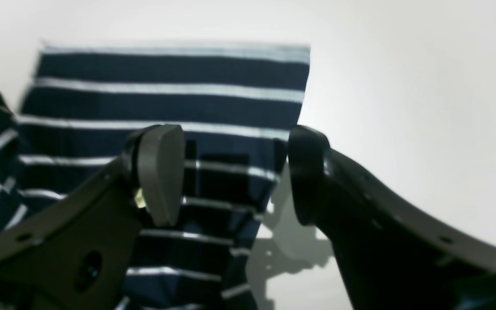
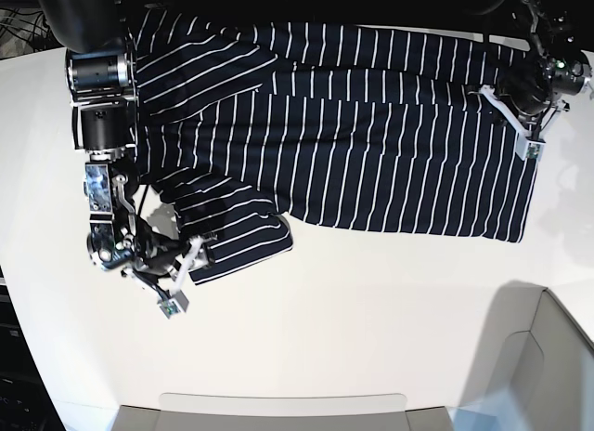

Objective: Fold the T-shirt properly

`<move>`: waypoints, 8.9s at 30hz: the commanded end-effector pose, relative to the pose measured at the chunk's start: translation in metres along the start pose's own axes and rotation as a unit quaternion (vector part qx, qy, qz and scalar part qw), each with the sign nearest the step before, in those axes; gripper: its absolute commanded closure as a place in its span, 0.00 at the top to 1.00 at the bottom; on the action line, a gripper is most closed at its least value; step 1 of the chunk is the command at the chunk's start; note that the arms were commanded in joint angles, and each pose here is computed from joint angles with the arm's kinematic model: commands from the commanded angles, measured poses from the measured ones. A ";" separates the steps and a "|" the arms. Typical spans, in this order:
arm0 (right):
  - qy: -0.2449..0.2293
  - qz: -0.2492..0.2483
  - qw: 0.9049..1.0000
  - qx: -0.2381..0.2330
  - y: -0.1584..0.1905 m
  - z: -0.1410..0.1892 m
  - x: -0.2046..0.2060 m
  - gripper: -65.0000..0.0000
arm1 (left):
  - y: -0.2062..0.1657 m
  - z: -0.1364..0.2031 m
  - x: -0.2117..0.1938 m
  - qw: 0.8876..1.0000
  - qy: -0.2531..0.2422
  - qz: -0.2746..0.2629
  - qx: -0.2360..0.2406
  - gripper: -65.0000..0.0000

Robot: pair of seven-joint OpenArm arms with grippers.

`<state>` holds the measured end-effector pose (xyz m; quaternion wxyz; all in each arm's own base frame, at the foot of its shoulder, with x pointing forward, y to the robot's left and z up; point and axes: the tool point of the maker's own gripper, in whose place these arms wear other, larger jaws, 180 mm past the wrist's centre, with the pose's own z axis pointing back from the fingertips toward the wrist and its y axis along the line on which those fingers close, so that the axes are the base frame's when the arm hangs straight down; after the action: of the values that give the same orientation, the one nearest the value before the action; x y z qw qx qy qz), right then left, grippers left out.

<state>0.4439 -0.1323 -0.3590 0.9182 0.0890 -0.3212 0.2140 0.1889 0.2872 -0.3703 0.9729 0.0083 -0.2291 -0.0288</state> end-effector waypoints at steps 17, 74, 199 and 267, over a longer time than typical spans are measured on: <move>-0.013 -0.085 0.995 -0.053 -0.033 0.005 0.008 0.58 | -0.010 -0.001 0.017 1.000 -0.011 -0.014 -0.010 0.00; 0.021 -0.132 0.990 -0.039 -0.034 -0.028 -0.027 0.58 | 0.125 -0.115 0.157 0.983 -0.122 0.139 0.008 0.35; 0.014 0.054 0.996 -0.075 0.022 0.136 -0.035 0.00 | 0.089 -0.003 0.032 0.988 0.075 -0.095 0.095 0.00; 0.104 0.034 0.993 -0.047 0.053 0.141 -0.132 0.41 | 0.133 -0.010 -0.023 0.978 0.035 0.189 0.077 0.47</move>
<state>0.2439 -0.1703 -0.3387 0.9463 0.0182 -0.2242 0.2322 0.1732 0.4098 -0.4004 0.9677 0.0243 -0.1769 0.1779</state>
